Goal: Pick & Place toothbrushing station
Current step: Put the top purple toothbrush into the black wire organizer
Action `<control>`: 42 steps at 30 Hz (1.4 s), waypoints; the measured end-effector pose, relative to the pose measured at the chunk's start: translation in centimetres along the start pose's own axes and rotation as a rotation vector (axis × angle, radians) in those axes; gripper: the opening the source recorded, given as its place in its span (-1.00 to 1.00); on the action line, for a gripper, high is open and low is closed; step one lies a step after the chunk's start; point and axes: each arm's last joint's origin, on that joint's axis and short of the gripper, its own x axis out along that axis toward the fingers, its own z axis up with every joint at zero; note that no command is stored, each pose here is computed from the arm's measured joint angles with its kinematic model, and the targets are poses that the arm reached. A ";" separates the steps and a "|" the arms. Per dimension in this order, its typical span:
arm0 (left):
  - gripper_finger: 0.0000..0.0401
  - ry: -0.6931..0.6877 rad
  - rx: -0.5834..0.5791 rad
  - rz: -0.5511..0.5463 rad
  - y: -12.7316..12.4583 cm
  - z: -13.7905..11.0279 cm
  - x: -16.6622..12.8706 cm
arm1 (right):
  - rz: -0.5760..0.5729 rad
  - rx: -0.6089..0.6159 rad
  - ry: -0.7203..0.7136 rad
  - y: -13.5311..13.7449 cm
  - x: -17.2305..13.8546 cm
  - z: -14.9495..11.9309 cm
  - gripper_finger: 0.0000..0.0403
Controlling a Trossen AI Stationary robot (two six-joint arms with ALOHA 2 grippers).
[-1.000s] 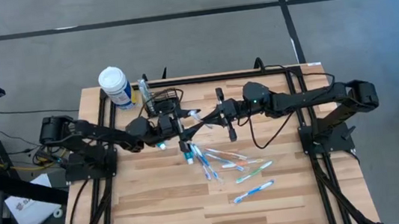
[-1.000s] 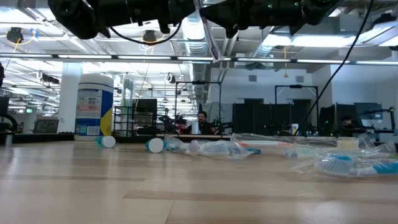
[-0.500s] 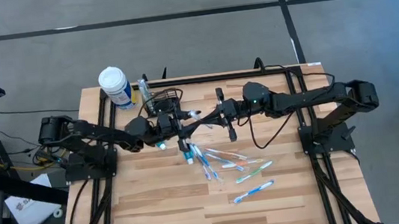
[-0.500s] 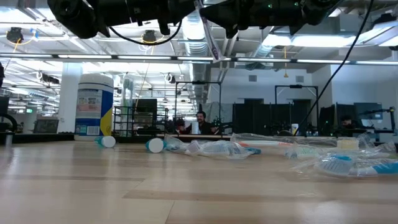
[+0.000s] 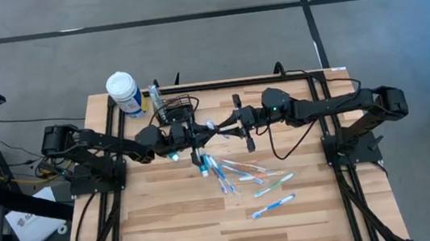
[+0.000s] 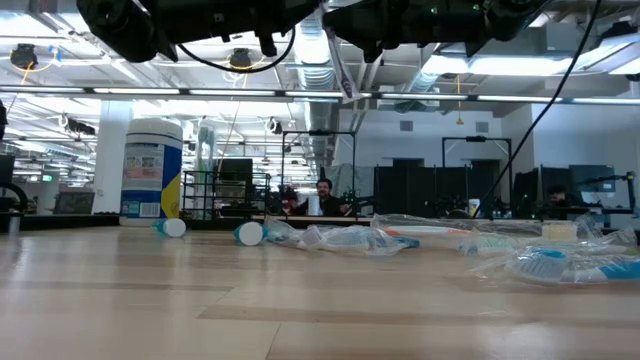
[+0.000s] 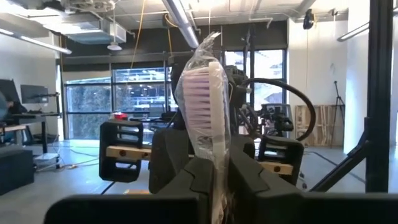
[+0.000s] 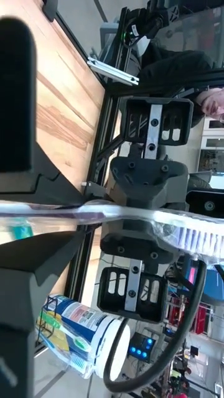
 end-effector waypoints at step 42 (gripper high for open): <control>-0.94 0.236 0.111 0.518 2.9 2.8 -10.3 | 0.010 0.090 0.137 0.1 -0.1 -1.4 -0.16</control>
